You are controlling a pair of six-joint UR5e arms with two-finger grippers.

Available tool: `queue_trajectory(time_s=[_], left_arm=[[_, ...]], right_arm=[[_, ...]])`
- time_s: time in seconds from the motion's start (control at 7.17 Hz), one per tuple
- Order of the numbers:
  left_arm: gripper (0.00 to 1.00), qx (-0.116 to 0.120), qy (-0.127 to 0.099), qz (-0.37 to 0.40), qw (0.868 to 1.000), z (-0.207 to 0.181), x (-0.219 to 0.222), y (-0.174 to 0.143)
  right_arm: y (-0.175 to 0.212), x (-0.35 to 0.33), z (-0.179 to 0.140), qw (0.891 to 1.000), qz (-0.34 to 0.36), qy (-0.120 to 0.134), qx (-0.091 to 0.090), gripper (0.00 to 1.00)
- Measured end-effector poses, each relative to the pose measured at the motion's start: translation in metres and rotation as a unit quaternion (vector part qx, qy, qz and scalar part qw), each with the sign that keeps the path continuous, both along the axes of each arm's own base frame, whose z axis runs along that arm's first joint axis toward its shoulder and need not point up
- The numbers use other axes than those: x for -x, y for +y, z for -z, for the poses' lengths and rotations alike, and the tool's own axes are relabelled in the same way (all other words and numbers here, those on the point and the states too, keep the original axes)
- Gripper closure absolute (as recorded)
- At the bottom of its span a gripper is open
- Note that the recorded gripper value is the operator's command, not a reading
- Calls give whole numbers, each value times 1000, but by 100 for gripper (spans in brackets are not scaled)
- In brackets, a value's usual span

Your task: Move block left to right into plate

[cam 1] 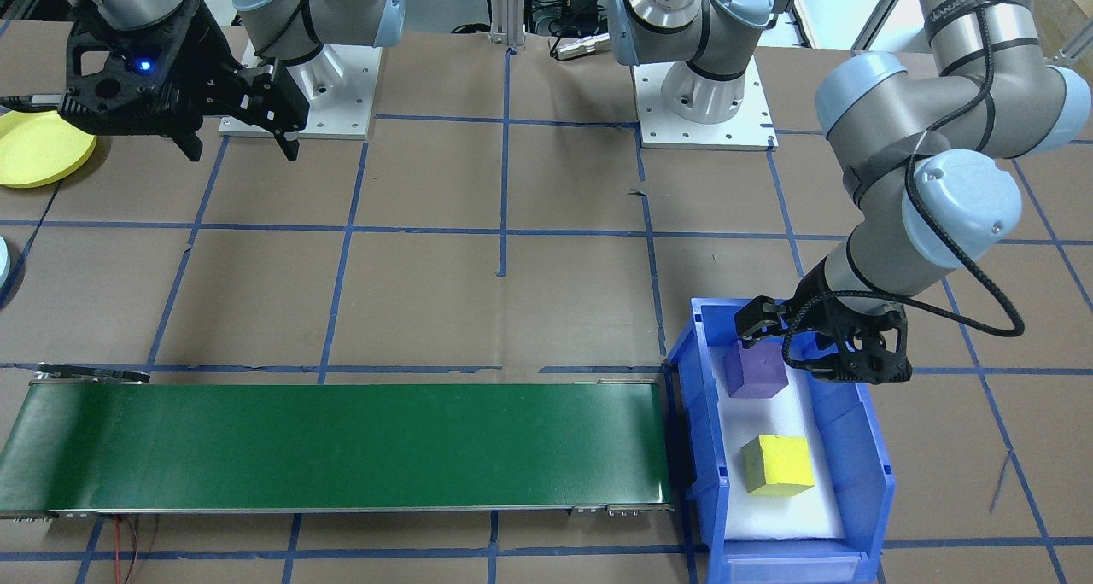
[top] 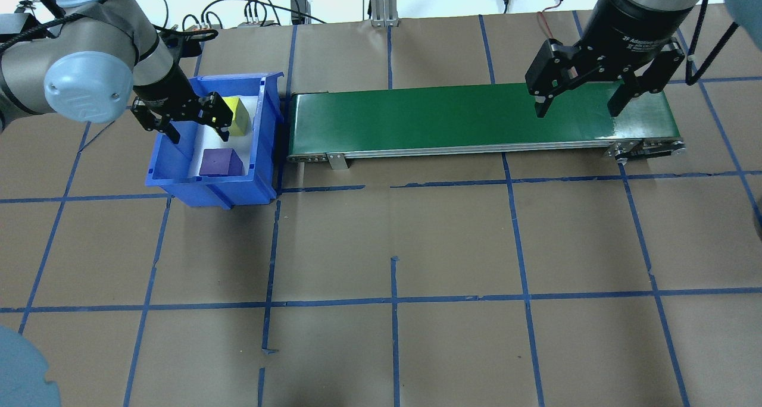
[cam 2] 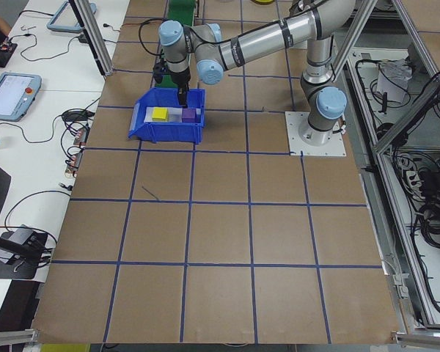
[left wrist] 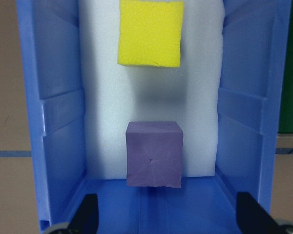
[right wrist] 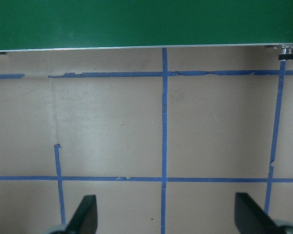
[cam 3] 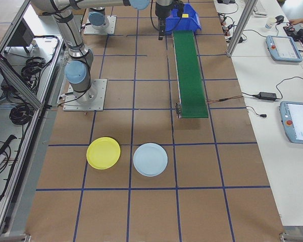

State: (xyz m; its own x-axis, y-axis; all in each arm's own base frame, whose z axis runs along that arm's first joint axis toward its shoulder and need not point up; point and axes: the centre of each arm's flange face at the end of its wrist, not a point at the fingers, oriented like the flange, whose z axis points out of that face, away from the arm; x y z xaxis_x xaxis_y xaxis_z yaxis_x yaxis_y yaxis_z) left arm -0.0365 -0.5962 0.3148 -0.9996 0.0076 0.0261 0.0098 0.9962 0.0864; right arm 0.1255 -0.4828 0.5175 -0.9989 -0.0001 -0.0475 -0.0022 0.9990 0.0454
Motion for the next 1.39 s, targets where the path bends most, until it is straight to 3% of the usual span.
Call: queue_trajectory(time_s=[0.56,0.84,0.98,1.12,1.25,1.39], left_arm=[[0,-16,7,3,1000,67,1,7],[11,-23,8,2,1000,77,1,9],[33,-25,9,2,1000,84,1,7],[80,-23,9,2,1000,88,0,4],[90,-19,8,2,1000,87,-1,1],[90,-14,7,2,1000,85,-3,-2]], right_arm=[[0,0,0,1000,1,0,0,0],[0,0,0,1000,0,1,0,0],[-1,1,2,1000,1,1,-2,0],[-2,2,3,1000,2,1,-2,0],[-3,4,3,1000,4,0,0,0],[-4,5,3,1000,5,0,2,0]])
